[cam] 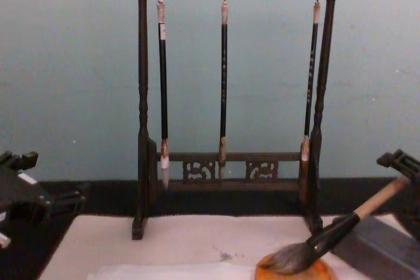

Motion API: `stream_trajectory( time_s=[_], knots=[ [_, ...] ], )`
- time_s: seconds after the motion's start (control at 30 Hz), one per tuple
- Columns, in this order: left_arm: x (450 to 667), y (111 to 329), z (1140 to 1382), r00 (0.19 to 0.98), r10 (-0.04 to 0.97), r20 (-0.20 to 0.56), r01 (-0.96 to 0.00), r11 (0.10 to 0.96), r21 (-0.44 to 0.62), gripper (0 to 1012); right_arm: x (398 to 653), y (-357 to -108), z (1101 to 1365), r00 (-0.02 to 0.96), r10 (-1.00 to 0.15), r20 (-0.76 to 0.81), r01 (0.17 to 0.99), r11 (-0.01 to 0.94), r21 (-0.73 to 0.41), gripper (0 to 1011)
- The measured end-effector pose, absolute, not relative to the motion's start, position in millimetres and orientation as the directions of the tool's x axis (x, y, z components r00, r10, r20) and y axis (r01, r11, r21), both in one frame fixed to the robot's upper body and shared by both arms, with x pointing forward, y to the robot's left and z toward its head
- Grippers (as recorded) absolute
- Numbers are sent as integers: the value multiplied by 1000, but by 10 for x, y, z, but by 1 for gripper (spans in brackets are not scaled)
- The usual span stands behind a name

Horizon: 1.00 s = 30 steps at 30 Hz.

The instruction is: Pick up the brush from the inkstone, write on the paper, then place the brush back to its original position.

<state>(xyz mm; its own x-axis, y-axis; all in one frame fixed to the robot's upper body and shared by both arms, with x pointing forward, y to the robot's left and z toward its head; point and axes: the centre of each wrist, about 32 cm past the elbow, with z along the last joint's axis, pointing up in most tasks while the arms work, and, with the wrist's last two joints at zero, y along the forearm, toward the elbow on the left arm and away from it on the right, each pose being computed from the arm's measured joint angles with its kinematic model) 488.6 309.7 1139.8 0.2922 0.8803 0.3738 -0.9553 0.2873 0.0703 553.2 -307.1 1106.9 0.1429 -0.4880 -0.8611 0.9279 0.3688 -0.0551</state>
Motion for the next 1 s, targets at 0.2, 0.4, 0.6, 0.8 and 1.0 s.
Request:
stream_trajectory(
  time_s=[0.2, 0.4, 0.6, 0.8, 1.0],
  knots=[
    [4886, 3097, 11398, 292, 880, 374, -955, 287, 70, 1010, 5731, -3073, 11052, 143, -497, -856, 929, 365, -56, 1000],
    [4886, 3097, 11398, 292, 880, 374, -955, 287, 70, 1010, 5796, -3053, 11045, 149, -501, -852, 926, 373, -57, 1000],
    [4886, 3097, 11397, 292, 880, 374, -955, 287, 70, 1010, 5772, -3013, 11065, 165, -501, -850, 918, 394, -54, 1000],
    [4886, 3097, 11398, 292, 880, 374, -955, 287, 70, 1010, 5695, -2974, 11117, 175, -506, -845, 913, 404, -53, 1000],
    [4886, 3097, 11398, 292, 880, 374, -955, 287, 70, 1010, 5610, -2974, 11157, 175, -511, -841, 912, 405, -56, 1000]
  ],
)
